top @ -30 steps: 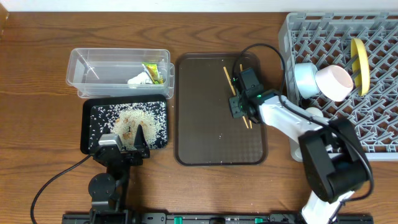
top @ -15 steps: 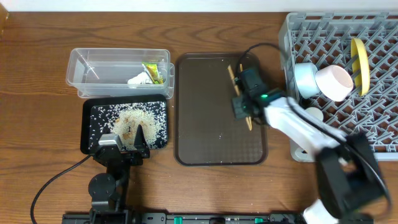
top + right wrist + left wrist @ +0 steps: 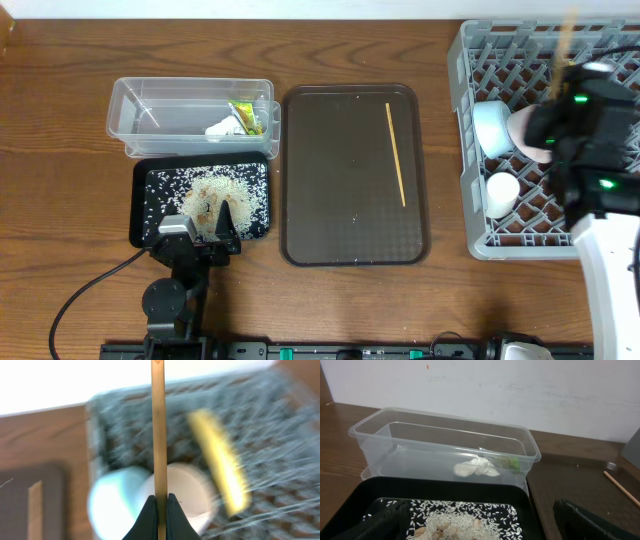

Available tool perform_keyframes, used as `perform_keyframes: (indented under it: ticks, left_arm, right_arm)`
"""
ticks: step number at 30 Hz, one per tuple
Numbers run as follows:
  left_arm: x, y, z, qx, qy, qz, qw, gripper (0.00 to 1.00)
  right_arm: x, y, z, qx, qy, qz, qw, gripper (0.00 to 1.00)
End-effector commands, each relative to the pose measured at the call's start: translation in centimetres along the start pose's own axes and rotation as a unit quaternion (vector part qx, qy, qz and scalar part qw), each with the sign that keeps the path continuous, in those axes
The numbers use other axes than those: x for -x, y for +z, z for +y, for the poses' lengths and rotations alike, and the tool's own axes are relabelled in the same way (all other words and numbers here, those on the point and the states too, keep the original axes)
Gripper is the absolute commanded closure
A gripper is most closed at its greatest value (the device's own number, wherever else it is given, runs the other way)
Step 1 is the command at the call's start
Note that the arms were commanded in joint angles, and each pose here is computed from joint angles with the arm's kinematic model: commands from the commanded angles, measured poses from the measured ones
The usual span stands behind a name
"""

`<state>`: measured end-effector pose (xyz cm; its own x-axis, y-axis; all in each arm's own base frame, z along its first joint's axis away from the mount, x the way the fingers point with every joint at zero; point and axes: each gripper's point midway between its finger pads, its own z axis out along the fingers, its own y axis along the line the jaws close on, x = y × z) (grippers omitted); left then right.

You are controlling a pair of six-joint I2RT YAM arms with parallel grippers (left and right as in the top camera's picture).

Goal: Sort waste into correct bins and load items into the dishwasher rack
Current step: 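Carry the chopstick into the dish rack and release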

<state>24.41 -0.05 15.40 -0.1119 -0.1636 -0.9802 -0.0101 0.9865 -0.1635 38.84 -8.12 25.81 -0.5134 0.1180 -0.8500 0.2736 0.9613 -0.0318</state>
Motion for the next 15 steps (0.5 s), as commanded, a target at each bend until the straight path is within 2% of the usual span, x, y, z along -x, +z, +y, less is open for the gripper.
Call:
perform_keyframes:
  ticks: [1, 6, 10, 15]
  left_arm:
    - [-1.6, 0.2, 0.2, 0.000, 0.006, 0.018, 1.000, 0.06]
    - [-1.6, 0.2, 0.2, 0.000, 0.006, 0.018, 1.000, 0.07]
    - [-1.6, 0.2, 0.2, 0.000, 0.006, 0.018, 1.000, 0.07]
    - [-1.6, 0.2, 0.2, 0.000, 0.006, 0.018, 1.000, 0.06]
  right_arm:
    - [1.0, 0.2, -4.1, -0.056, -0.046, -0.014, 0.997, 0.99]
    - [-1.0, 2.4, -8.2, -0.098, -0.071, 0.029, 0.992, 0.99]
    - [-3.5, 4.4, -12.5, -0.176, -0.060, 0.077, 0.980, 0.99]
    - [-7.0, 7.0, -13.7, -0.177, -0.066, 0.134, 0.973, 0.99]
